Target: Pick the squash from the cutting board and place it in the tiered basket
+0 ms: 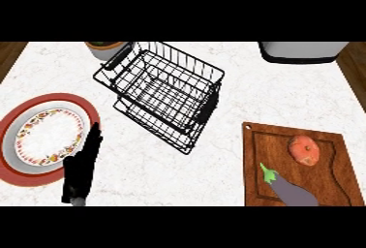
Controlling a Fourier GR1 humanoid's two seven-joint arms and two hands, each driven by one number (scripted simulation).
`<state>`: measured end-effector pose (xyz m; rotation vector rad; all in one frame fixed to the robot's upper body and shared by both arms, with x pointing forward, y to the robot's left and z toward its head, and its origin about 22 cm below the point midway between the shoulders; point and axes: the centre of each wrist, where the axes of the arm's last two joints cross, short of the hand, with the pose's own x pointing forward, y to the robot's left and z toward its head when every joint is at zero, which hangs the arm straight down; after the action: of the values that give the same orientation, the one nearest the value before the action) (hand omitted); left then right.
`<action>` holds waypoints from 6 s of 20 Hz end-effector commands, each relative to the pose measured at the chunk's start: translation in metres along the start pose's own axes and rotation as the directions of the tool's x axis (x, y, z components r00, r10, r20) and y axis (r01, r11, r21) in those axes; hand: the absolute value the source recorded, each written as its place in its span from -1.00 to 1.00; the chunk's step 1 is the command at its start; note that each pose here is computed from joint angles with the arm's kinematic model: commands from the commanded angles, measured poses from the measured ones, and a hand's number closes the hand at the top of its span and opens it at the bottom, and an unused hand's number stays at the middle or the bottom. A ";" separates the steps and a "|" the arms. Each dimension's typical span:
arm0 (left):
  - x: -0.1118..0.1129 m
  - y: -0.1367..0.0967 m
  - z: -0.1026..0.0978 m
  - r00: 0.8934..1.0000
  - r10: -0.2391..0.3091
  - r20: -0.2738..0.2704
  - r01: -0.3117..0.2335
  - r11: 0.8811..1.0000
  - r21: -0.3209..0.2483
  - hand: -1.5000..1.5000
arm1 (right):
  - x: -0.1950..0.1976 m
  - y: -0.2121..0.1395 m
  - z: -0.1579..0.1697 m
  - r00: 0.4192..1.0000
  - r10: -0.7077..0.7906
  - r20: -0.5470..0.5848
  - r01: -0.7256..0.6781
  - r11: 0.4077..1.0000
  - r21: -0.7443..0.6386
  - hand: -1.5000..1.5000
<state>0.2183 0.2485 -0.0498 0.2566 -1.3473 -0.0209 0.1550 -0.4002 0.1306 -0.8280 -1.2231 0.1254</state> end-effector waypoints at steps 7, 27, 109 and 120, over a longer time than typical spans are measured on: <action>-0.010 -0.005 0.009 0.999 -0.015 -0.045 0.015 1.000 -0.009 0.00 | 0.061 0.038 0.034 0.948 0.282 -0.149 -0.288 0.957 -0.023 -1.00; 0.013 0.011 0.010 0.999 -0.011 -0.035 0.011 1.000 -0.001 0.00 | 0.071 0.136 -0.026 0.809 0.519 -0.274 -0.490 0.855 0.171 -1.00; -0.007 -0.010 0.002 0.998 -0.007 -0.056 0.008 1.000 0.022 0.00 | 0.200 0.159 0.203 0.911 0.282 0.300 -0.227 0.952 -0.207 1.00; -0.004 -0.003 0.004 1.000 0.001 -0.029 -0.002 1.000 -0.028 0.00 | 0.240 0.175 0.162 0.923 0.289 0.255 -0.223 0.940 -0.260 1.00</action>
<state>0.2122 0.2443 -0.0515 0.2456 -1.3341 -0.0344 0.1504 -0.0839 0.2121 -1.1669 -1.6275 0.4311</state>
